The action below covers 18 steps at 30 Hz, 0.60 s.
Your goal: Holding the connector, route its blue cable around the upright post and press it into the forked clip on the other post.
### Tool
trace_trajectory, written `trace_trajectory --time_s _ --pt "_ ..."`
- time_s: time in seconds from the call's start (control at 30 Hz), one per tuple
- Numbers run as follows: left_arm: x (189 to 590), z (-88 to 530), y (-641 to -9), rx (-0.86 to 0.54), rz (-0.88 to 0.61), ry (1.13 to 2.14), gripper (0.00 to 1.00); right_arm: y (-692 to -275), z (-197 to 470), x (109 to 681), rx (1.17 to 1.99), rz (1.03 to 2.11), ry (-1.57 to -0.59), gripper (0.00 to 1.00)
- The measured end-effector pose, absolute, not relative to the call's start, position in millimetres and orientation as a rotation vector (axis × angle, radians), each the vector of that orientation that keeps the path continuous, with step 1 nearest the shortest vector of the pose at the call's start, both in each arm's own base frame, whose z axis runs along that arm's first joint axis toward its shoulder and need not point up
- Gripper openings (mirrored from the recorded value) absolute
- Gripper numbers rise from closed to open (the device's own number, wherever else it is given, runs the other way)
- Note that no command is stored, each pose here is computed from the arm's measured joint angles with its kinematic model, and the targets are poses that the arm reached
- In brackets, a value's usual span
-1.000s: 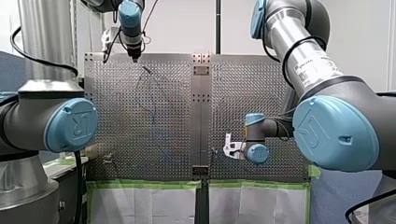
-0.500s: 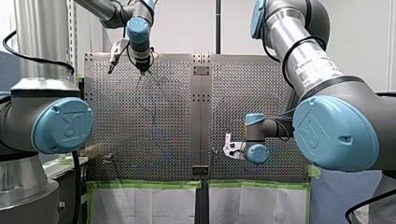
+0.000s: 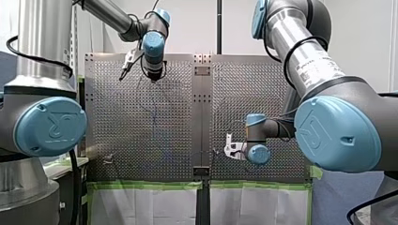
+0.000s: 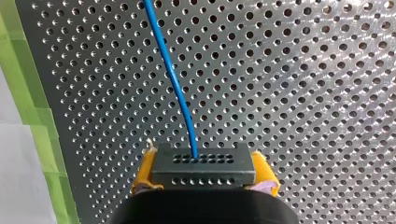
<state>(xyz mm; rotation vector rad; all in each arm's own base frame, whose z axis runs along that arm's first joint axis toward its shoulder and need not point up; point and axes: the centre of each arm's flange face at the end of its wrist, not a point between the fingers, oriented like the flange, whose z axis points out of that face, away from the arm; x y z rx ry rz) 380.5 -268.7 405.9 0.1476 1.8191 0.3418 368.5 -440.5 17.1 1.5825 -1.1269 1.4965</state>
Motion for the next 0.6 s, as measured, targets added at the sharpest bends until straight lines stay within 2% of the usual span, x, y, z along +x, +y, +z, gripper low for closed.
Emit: trace_trajectory --time_s 0.27,0.6 --pt "380.5 408.3 -281.2 0.183 0.374 1.758 1.00 -440.0 17.1 368.8 1.585 1.496 -1.125 0.00" --pt "407.7 383.2 -282.4 0.212 0.465 1.740 1.00 -439.4 16.7 368.8 1.590 1.491 -1.126 0.00"
